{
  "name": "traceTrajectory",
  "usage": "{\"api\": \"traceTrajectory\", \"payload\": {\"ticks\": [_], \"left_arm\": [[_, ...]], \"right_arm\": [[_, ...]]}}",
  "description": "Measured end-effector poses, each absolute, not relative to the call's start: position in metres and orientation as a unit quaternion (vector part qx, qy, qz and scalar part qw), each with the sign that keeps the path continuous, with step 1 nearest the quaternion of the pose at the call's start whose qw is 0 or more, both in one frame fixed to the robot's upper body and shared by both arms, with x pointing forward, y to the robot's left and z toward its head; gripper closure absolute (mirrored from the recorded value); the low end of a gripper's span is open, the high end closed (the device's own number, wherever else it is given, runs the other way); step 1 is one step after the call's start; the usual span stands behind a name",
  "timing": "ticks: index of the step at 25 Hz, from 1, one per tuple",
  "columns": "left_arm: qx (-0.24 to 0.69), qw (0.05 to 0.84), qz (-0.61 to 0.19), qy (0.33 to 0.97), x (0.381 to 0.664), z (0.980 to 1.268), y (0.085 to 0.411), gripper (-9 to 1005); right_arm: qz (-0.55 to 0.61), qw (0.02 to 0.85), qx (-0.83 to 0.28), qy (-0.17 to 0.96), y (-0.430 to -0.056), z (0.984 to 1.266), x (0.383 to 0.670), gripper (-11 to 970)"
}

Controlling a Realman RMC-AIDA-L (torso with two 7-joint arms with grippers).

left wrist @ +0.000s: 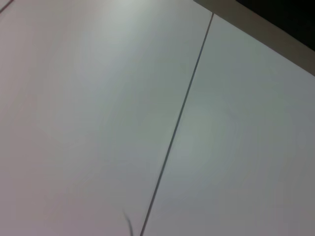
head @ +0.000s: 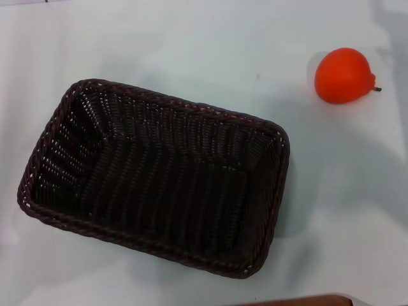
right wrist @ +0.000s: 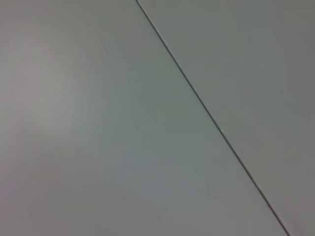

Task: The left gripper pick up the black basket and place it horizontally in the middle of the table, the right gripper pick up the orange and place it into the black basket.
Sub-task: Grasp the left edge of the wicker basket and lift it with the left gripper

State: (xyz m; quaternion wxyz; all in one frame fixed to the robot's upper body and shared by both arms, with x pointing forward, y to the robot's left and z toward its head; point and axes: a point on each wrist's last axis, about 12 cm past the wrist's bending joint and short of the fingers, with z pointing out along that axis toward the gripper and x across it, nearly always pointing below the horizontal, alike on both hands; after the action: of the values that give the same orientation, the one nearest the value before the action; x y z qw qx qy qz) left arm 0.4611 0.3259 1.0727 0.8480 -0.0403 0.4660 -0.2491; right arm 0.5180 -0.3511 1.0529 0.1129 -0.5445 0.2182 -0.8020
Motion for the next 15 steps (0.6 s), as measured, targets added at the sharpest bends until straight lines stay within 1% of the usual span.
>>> {"api": "traceTrajectory", "payload": {"ticks": [9, 15], "left_arm": [[-0.034, 0.846, -0.257, 0.466, 0.463, 1.074, 0.324, 337], [-0.009, 0.817, -0.315, 0.482, 0.471, 1.081, 0.328, 337]], "right_arm": [[-0.798, 0.111, -0.549, 0.221, -0.352, 1.051, 0.518, 165], [-0.798, 0.113, -0.548, 0.222, -0.351, 1.052, 0.52, 164]]}}
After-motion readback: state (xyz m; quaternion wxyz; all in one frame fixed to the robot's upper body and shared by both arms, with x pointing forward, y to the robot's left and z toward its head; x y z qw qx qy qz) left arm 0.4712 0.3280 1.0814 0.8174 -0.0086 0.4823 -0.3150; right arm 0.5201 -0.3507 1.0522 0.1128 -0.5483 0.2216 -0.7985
